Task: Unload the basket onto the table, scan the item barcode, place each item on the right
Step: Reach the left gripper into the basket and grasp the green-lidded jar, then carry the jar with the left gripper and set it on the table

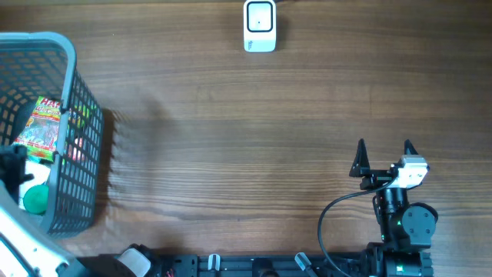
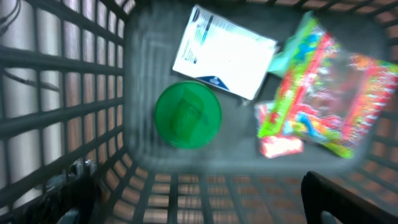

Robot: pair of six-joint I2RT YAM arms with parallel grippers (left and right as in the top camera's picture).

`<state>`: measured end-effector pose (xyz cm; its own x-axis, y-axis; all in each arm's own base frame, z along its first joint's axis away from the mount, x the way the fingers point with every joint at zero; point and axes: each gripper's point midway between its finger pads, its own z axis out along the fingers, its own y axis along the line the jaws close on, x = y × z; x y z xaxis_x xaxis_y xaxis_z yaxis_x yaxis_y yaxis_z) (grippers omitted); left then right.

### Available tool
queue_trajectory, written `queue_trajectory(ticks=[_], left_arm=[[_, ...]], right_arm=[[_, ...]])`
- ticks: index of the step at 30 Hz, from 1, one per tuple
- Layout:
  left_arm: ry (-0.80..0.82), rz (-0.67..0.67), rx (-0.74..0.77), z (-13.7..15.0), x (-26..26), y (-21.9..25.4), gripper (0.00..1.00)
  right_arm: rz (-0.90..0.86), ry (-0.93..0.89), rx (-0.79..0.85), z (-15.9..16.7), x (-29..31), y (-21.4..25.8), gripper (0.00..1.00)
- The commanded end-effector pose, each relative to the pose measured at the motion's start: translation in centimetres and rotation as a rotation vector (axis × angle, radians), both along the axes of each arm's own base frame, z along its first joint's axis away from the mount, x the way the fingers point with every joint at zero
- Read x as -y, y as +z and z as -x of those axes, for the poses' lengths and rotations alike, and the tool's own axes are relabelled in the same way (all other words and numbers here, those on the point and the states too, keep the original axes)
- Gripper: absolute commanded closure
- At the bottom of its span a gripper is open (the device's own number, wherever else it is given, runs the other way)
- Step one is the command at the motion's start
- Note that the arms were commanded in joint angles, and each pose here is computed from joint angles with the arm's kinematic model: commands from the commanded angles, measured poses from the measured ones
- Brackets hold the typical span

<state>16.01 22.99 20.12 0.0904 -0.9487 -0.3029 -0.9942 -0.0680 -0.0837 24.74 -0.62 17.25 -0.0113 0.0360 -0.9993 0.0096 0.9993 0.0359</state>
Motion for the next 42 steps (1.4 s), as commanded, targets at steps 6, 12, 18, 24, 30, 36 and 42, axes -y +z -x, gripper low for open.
queue_trajectory(ticks=[6,12,18,24,30,36,42], left_arm=[[-0.027,0.047,-0.039,0.2,0.2,-7.1,0.00],[-0.026,0.062,-0.057,-0.5,-0.7,-8.7,0.00],[-0.026,0.170,-0.144,-1.1,-1.4,-13.9,0.00],[-0.029,0.222,-0.194,-0.5,-0.9,-16.7,0.03],[-0.056,0.210,-0.192,-0.3,-0.6,-16.2,0.36],[-0.068,0.022,-0.022,-2.4,-2.6,-4.3,0.43],[-0.403,-0.083,0.601,-8.9,5.3,13.4,0.40]], right_arm=[[0.009,0.019,0.011,0.1,-0.4,0.2,0.00],[0.009,0.019,0.011,0.1,-0.4,0.2,0.00],[0.009,0.019,0.011,0.1,-0.4,0.2,0.00],[0.009,0.019,0.011,0.1,-0.4,0.2,0.00],[0.009,0.019,0.011,0.1,-0.4,0.2,0.00],[0.009,0.019,0.011,0.1,-0.4,0.2,0.00],[0.009,0.019,0.011,0.1,-0.4,0.2,0.00]])
